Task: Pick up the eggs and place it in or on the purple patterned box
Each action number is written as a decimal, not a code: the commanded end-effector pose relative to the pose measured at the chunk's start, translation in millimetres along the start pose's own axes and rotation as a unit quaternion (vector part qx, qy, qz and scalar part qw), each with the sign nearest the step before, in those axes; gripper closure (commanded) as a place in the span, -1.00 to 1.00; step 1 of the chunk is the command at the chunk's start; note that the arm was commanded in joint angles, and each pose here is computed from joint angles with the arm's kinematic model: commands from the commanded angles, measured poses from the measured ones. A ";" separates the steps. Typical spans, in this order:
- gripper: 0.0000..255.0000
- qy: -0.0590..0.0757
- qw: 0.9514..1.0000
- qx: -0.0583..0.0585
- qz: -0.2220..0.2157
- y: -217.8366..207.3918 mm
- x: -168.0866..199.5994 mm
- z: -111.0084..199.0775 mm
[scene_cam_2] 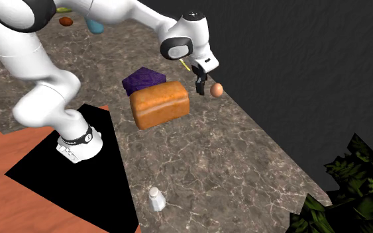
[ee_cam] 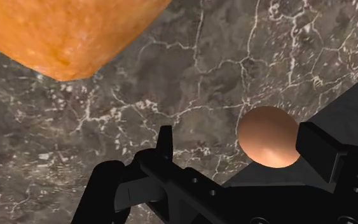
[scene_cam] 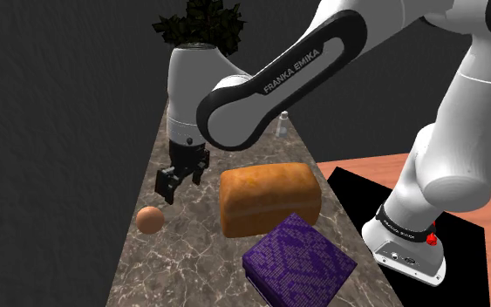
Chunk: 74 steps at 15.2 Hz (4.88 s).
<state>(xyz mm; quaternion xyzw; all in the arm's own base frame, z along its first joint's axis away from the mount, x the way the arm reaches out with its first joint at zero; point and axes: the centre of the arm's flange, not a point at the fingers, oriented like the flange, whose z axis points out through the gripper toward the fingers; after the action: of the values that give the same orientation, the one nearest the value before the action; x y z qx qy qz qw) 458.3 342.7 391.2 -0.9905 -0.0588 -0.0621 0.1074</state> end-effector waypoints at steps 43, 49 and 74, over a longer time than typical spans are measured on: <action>1.00 0.008 1.000 0.018 -0.002 -68.3 40.9 25.4; 1.00 0.008 1.000 0.018 -0.002 -74.9 45.2 -5.3; 1.00 0.008 1.000 0.018 -0.002 -98.9 49.5 -130.3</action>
<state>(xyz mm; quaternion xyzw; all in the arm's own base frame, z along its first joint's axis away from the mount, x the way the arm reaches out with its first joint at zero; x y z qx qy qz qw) 486.9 417.5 540.7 -0.9878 -0.0612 -0.0693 0.1251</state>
